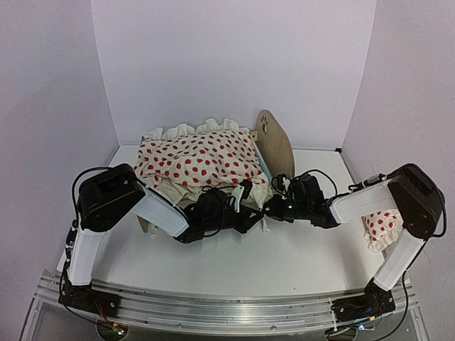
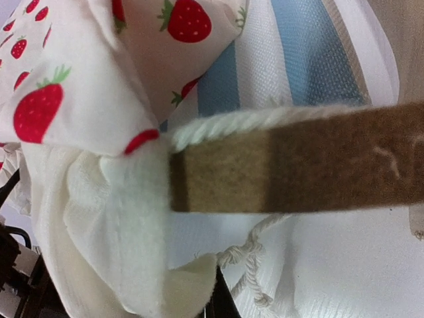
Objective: Set up the pet bed
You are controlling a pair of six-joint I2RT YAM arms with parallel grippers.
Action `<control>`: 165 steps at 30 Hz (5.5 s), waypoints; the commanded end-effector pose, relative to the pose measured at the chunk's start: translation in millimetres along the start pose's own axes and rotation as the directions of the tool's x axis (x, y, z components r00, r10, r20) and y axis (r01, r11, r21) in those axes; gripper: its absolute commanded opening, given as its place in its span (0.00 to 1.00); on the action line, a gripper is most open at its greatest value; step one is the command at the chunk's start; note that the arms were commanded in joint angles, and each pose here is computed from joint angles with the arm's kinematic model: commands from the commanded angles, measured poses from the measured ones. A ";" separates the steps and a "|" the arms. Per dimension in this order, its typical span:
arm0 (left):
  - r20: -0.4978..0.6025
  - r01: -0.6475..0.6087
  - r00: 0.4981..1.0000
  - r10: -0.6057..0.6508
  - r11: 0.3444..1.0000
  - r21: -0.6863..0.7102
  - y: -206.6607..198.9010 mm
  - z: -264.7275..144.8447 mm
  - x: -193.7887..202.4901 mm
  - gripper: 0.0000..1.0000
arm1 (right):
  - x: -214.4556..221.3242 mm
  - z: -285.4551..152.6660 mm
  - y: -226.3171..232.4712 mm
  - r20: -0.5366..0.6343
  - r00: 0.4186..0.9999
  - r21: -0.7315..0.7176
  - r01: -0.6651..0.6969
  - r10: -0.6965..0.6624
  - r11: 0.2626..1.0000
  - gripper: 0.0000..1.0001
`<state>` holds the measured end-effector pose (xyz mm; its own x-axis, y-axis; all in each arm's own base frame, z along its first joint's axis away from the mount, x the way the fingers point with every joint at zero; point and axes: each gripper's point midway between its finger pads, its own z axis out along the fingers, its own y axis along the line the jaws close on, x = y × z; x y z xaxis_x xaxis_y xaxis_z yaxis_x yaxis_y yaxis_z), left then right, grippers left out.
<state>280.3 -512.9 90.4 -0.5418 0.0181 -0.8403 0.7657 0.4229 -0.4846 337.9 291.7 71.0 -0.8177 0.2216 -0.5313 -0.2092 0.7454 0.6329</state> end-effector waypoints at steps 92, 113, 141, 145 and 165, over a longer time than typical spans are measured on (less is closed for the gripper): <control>-0.004 -0.499 0.864 0.504 0.854 -0.150 32.8 3.2 -24.1 0.00 | 24.4 -30.1 -30.7 -0.081 0.996 0.139 0.033 -0.021 0.990 0.27; -0.017 -0.518 0.852 0.523 0.839 -0.168 35.5 -2.5 -22.9 0.00 | 38.1 16.0 -16.3 -0.005 0.907 0.304 0.403 -0.421 0.863 0.63; -0.084 -0.576 0.817 0.571 0.799 -0.170 48.3 -17.0 -17.6 0.00 | -52.4 -96.5 -46.5 0.152 0.883 0.560 0.293 -0.444 0.775 0.00; -0.095 -0.591 0.806 0.584 0.791 -0.157 47.6 -18.9 -15.3 0.00 | -87.6 -111.0 -20.7 0.154 0.824 0.578 0.373 -0.546 0.726 0.00; -0.271 -0.617 0.753 0.599 0.786 0.023 47.2 -31.9 56.3 0.00 | -189.4 -181.2 48.2 0.245 0.653 0.642 0.444 -0.716 0.625 0.00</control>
<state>286.3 -465.4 18.9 -0.0643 0.4991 -0.8642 0.9337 0.3357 0.1245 391.1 178.6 273.3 -0.3026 -0.2429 -0.9216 -0.1646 0.9658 -0.2005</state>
